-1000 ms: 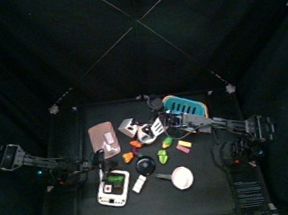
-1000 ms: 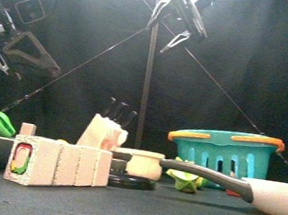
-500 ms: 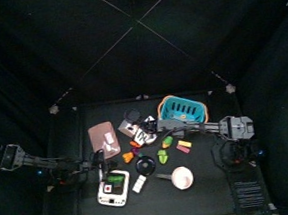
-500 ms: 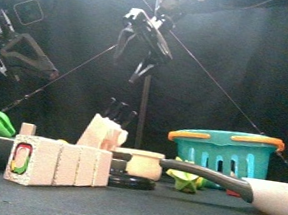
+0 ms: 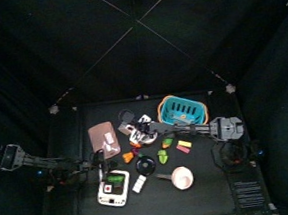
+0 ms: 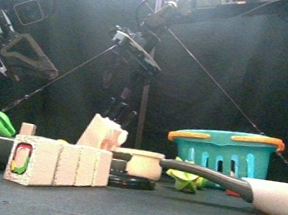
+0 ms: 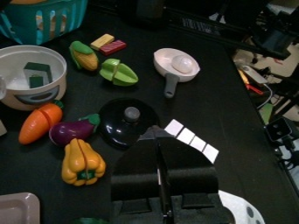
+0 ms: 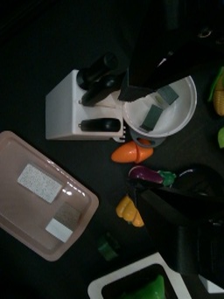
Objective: Grab cleaver
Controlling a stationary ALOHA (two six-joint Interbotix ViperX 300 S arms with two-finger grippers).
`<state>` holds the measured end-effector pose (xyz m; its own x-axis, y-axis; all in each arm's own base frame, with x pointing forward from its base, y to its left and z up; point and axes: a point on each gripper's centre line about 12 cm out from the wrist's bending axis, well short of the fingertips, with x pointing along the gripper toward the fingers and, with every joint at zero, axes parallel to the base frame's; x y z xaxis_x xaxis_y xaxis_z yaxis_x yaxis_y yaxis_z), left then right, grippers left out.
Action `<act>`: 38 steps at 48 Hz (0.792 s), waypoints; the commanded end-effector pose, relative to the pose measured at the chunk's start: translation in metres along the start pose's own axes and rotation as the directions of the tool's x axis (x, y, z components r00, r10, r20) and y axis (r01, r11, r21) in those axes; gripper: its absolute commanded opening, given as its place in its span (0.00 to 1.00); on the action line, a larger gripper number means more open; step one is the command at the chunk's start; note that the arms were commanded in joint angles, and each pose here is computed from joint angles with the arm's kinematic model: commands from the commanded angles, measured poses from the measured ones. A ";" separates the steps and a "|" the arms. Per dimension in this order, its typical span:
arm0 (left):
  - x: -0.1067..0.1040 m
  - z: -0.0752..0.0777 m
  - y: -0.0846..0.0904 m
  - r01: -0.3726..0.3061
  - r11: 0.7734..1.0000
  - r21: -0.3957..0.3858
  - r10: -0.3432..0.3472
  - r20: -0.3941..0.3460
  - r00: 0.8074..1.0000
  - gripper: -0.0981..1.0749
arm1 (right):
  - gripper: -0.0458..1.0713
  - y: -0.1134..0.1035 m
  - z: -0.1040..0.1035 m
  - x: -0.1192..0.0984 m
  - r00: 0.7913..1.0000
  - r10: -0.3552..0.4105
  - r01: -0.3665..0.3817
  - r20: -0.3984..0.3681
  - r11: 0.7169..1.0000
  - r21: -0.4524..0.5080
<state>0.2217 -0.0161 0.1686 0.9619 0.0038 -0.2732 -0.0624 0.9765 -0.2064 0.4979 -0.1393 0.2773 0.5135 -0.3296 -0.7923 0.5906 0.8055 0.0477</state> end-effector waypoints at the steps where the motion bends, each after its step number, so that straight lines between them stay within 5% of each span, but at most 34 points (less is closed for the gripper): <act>1: 0.001 0.004 0.000 0.000 1.000 -0.001 0.000 0.014 1.000 0.18 | 0.93 0.000 0.017 -0.013 0.998 0.004 -0.004 0.059 1.000 0.000; 38: 0.000 0.002 0.000 -0.001 1.000 -0.001 0.001 0.008 1.000 0.18 | 0.79 -0.003 0.012 0.011 0.999 -0.037 0.037 0.029 0.999 -0.023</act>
<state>0.2202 -0.0159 0.1666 0.9603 0.0040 -0.2791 -0.0637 0.9767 -0.2051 0.5094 -0.1479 0.2556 0.4754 -0.3588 -0.8033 0.5920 0.8059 -0.0096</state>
